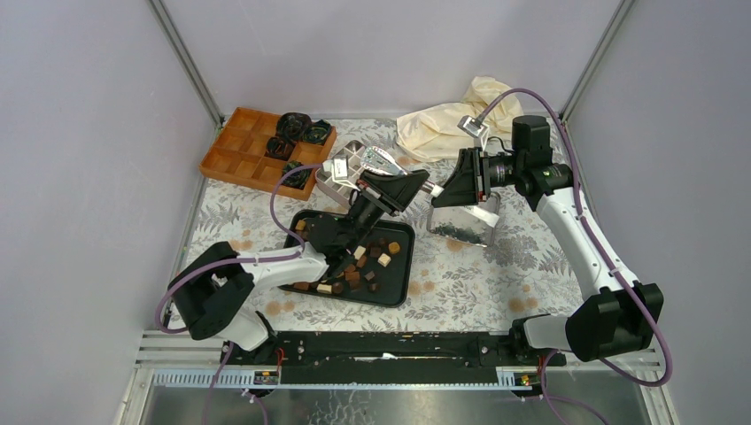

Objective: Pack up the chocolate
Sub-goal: Adjust the clamp.

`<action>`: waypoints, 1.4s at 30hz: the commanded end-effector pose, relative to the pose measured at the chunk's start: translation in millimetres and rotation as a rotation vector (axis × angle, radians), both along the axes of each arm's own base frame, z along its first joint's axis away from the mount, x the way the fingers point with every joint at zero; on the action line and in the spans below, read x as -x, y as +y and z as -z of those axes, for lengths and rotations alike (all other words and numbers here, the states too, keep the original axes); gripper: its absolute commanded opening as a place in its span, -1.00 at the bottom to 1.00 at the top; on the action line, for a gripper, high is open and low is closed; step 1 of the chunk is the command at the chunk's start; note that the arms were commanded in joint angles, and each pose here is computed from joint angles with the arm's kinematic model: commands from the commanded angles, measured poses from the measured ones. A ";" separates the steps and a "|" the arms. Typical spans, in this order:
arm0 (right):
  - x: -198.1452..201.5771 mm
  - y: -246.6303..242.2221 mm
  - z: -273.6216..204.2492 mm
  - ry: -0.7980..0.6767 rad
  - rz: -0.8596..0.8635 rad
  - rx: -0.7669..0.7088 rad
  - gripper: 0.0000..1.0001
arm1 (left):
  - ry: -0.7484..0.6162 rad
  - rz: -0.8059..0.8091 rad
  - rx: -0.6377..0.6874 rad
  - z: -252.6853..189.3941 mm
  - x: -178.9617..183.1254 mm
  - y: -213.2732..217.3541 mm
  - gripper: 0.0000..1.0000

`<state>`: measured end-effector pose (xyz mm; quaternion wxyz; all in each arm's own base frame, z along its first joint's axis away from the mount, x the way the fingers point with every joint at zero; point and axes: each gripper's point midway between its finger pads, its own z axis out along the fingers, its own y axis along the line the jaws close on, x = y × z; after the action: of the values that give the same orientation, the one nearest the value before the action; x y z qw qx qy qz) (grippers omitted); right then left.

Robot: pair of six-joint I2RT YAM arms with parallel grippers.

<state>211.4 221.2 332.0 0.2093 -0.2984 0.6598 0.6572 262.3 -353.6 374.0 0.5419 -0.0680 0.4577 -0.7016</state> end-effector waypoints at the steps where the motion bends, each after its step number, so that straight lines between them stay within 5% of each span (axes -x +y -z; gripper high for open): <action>1: 3.1 3.8 -9.5 -0.038 -0.021 -0.011 -0.26 | -0.057 0.006 0.068 -22.9 8.1 5.4 -0.41; 6: 7.1 3.0 -12.5 -0.042 -0.036 -0.021 -0.49 | -0.051 -0.009 0.075 -23.2 7.6 9.9 0.14; 14: 6.0 -6.2 -18.8 -0.044 -0.019 -0.036 -0.25 | -0.028 -0.113 0.016 -11.2 12.9 40.7 0.90; 18: 0.8 -15.0 -20.9 -0.050 0.018 -0.037 -0.10 | 0.021 -0.162 -0.120 18.1 20.2 58.6 0.97; 25: -11.6 -29.2 -15.4 -0.033 0.096 -0.030 -0.12 | 0.153 -0.158 -0.410 73.2 42.7 84.8 0.97; 33: -38.8 -55.8 16.4 -0.031 0.296 0.013 -0.09 | 0.443 -0.154 -0.719 147.5 57.9 113.2 0.97; 39: -59.4 -79.2 57.6 -0.144 0.468 0.254 -0.05 | 0.587 -0.074 -0.844 189.8 73.5 120.0 0.94; 42: -63.0 -90.4 62.8 -0.164 0.509 0.336 -0.06 | 0.648 -0.018 -0.892 213.0 76.6 109.5 0.73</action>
<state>269.2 149.1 268.8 0.3217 -0.1633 0.7671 0.5304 196.6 -238.8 186.8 0.4183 -0.0537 0.8146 -0.3982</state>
